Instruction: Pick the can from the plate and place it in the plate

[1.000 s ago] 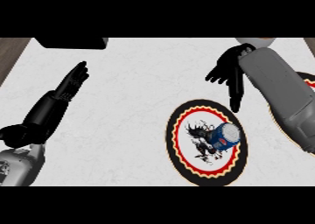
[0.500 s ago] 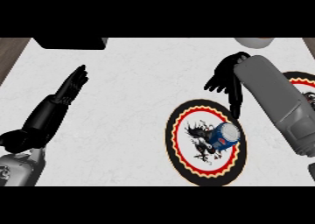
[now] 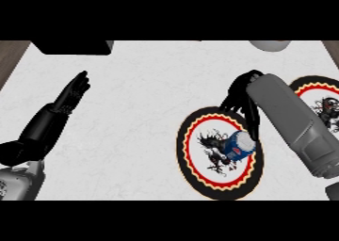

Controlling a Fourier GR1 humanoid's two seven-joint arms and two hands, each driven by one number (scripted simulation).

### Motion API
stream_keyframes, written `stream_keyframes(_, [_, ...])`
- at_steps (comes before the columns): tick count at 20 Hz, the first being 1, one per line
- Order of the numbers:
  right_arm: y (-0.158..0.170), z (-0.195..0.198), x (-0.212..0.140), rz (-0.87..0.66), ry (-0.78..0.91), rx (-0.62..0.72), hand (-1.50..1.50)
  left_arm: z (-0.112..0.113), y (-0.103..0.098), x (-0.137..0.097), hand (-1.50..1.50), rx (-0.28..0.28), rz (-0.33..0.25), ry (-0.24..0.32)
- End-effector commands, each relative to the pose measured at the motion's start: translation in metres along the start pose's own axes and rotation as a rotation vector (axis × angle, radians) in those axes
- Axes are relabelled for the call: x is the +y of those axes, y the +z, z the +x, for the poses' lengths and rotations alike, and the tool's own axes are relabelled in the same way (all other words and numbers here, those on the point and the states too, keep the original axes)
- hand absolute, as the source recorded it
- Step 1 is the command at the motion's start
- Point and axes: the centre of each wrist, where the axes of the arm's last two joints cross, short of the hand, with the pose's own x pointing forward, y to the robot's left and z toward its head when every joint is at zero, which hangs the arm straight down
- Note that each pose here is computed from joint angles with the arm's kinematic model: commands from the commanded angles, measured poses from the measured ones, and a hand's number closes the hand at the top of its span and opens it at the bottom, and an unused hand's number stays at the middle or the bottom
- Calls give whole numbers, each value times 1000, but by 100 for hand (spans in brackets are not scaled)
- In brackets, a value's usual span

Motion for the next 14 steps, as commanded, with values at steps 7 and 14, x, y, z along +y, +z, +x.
stream_keyframes(7, [-46,2,29,151,112,35,-150,-10,9,-5,0,10,20,-14])
stream_keyframes(14, [-50,-12,39,156,133,41,-150,-3,17,13,0,18,20,-10])
